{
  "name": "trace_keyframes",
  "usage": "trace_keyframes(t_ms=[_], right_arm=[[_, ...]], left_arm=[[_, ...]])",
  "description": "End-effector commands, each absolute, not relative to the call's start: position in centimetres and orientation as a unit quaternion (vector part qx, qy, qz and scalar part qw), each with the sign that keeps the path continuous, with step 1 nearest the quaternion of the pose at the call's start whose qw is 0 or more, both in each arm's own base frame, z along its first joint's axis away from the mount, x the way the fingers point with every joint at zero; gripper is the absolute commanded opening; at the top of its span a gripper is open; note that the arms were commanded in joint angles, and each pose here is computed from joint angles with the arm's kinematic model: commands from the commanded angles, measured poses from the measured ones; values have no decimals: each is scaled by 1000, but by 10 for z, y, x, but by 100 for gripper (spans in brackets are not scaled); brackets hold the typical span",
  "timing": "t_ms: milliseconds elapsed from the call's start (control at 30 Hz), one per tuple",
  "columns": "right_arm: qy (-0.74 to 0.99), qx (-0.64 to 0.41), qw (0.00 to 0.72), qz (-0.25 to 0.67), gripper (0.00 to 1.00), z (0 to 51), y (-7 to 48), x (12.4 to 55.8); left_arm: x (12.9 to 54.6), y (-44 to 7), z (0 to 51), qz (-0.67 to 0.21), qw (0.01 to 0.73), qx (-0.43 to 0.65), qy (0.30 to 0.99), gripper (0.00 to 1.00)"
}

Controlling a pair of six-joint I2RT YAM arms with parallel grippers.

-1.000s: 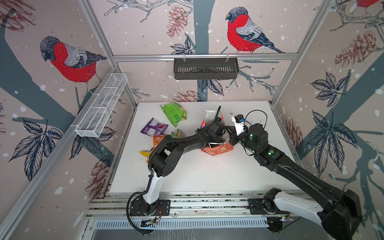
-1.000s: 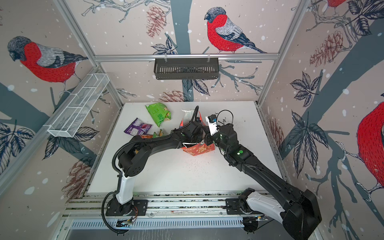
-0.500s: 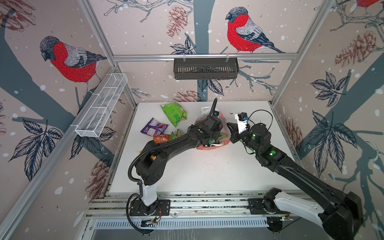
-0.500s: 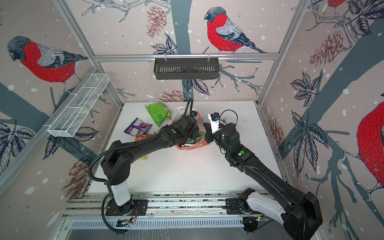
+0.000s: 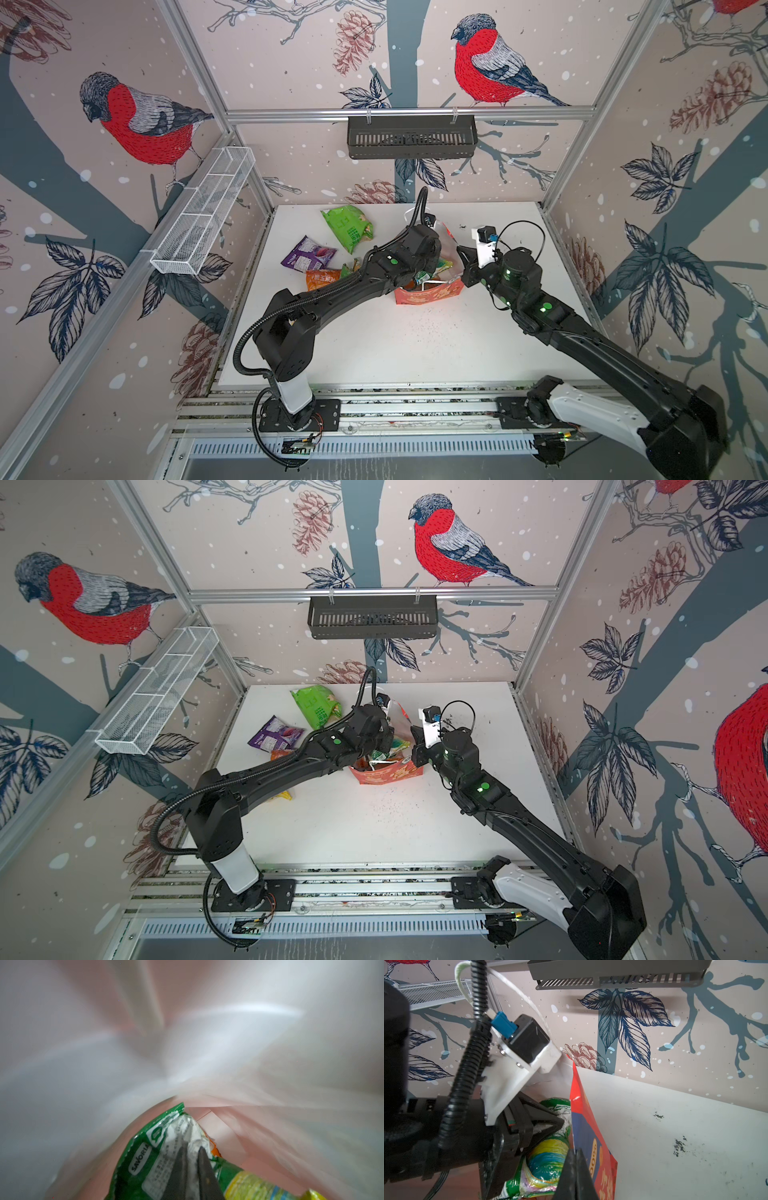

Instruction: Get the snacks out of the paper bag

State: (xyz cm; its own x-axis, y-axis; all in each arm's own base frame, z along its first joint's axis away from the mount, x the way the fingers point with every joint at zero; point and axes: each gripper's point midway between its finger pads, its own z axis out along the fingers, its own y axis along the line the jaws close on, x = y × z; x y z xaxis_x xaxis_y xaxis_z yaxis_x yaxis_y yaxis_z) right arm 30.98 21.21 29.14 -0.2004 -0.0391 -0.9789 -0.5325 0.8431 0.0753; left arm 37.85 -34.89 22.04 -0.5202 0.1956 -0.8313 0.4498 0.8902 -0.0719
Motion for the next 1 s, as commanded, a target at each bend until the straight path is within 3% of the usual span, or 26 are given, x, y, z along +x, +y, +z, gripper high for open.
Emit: trace_keyframes(t_ms=[0,967], right_arm=[[735,-183,619,208,0,303,211,311],[741,-172,618,199,0,296,209,316]], left_arm=[[383,-349,246,-153,487,174,842,0],[366,-337,318,-202,528,161,809,0]])
